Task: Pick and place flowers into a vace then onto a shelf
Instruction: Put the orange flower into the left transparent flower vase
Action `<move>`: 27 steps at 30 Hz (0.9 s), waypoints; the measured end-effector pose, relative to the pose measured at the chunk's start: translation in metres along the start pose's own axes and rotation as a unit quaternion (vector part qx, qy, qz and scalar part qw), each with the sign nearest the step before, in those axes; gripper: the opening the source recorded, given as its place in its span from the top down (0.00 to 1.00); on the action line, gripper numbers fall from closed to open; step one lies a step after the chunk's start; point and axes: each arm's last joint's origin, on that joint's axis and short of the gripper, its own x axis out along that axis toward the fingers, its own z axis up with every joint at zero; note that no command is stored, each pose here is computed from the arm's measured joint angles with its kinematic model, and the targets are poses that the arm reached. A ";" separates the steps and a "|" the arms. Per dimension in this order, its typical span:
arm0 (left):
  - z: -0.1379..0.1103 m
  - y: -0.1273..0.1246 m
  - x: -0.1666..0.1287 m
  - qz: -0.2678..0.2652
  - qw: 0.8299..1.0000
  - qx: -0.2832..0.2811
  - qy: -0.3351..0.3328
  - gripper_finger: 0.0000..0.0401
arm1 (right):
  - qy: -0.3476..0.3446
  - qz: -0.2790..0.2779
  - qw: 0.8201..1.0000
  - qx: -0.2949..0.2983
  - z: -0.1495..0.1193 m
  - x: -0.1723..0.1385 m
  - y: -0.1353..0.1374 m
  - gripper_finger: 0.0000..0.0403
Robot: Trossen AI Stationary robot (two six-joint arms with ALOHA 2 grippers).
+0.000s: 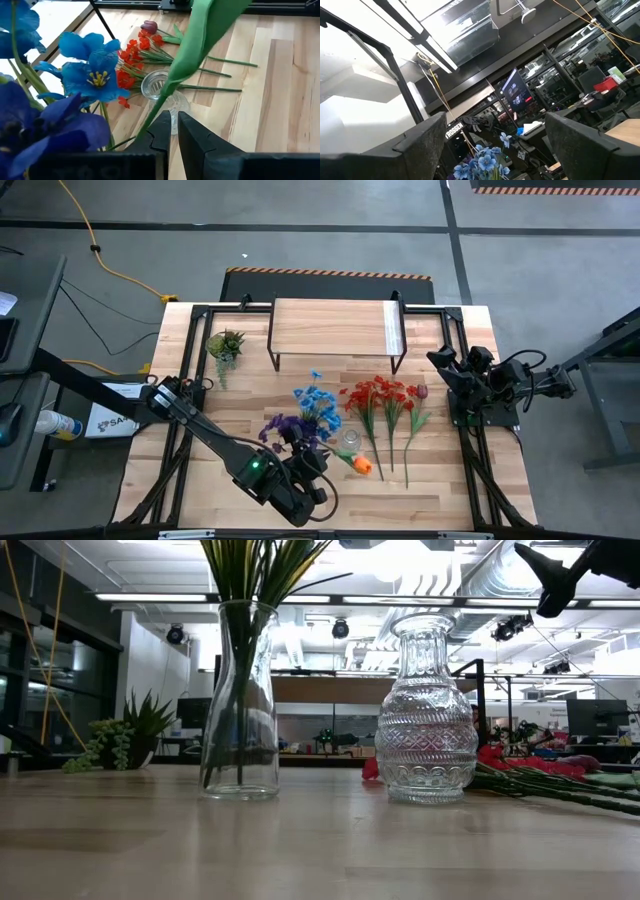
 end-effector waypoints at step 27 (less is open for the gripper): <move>-0.005 -0.007 -0.023 -0.007 1.000 0.010 -0.026 0.83 | -0.003 0.002 1.000 0.003 0.001 0.000 0.000 0.19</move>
